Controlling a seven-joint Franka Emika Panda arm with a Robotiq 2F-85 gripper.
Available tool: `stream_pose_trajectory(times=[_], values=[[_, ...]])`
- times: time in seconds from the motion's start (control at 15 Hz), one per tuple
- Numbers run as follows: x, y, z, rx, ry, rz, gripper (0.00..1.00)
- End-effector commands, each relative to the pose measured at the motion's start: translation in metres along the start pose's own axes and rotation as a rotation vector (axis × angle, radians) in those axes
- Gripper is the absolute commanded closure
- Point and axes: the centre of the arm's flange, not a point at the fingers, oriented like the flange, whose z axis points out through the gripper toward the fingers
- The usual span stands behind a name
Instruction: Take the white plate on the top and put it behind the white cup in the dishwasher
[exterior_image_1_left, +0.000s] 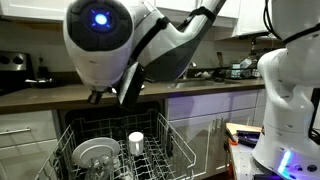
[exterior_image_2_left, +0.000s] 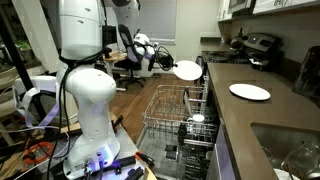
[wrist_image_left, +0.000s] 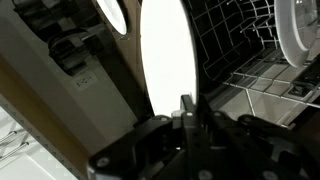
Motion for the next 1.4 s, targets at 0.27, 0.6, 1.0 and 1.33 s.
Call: stream_pose_trajectory(times=[0.27,0.6,1.0,1.33], values=[[0.012,0.016,-0.025,0.118,0.067,0.007,0.93],[0.02,0.023,-0.038,0.263,0.112,0.046,0.93],[0.006,0.028,-0.024,0.455,0.032,0.112,0.93],[-0.002,0.004,-0.012,0.481,-0.013,0.121,0.93]])
